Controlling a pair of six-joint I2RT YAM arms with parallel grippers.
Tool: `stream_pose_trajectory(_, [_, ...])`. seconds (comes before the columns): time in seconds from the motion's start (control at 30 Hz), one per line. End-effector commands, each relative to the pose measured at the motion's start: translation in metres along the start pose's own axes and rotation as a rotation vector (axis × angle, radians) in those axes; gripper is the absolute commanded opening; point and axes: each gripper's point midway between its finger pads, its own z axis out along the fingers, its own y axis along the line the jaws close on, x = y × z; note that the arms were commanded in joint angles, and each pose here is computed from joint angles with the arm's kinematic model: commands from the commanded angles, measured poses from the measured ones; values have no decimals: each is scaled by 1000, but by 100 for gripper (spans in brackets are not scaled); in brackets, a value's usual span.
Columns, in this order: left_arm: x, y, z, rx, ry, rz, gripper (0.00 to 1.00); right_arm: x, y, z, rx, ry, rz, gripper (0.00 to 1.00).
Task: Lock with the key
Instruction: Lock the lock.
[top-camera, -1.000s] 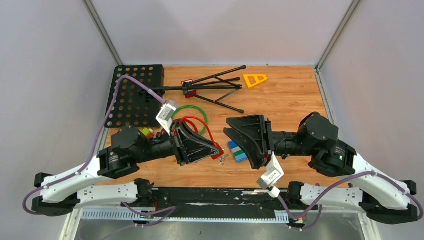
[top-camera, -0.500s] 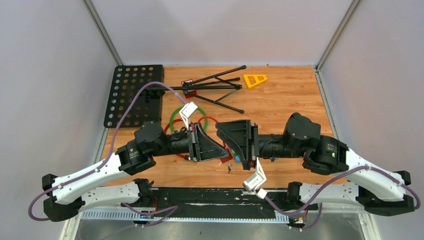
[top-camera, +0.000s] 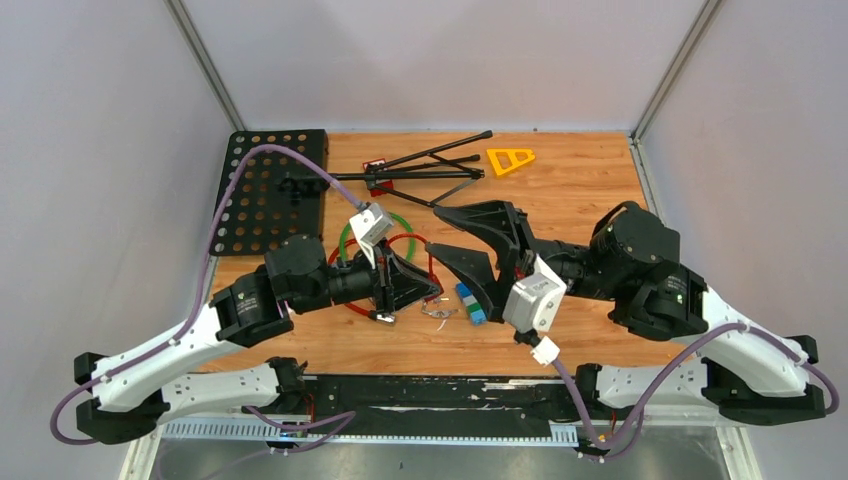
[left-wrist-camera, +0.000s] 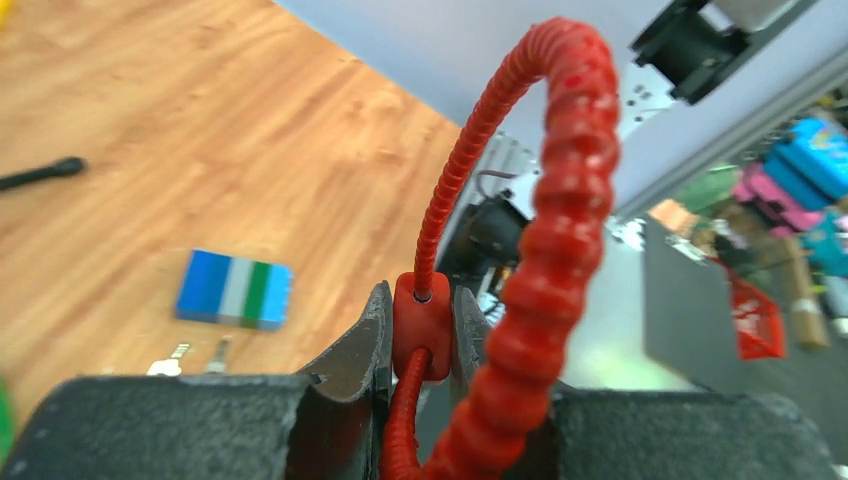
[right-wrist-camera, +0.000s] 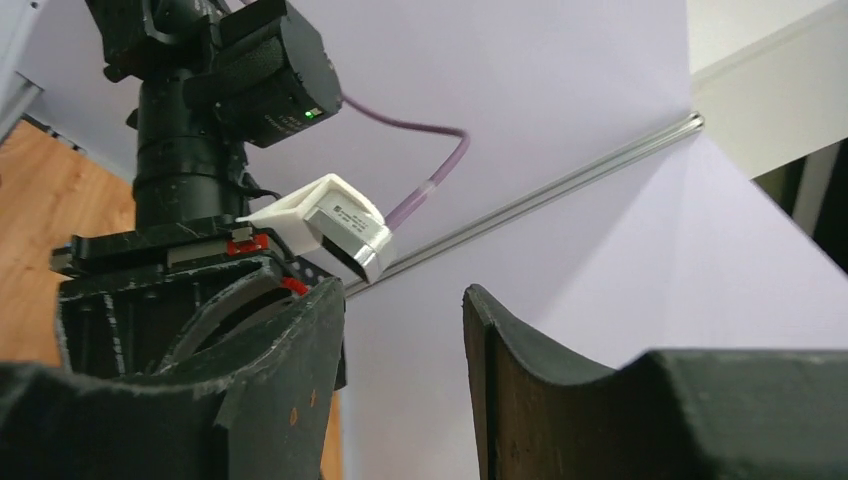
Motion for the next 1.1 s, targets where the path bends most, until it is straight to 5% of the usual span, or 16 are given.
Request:
stream_pose_trajectory(0.0, [-27,17,-12,-120,-22,209,0,13,18,7,-91,101,191,47])
stream_pose_trajectory(0.27, [-31,20,-12,-145,15,257,0,39,38,20,-128,224,227,46])
stream_pose_trajectory(0.67, [-24,29,-9,-180,58,280,0,95,40,32,-45,526,-30,43])
stream_pose_trajectory(0.8, [-21,31,-9,-183,68,281,0,101,39,32,-21,562,-78,32])
stream_pose_trajectory(0.87, [-23,35,-11,-206,60,284,0,98,40,33,-18,549,-67,14])
stream_pose_trajectory(0.97, [-25,36,-11,-213,47,293,21,91,40,35,13,518,-12,0])
stream_pose_trajectory(1.07, [-35,33,-15,-204,-10,313,62,86,40,33,38,497,50,0])
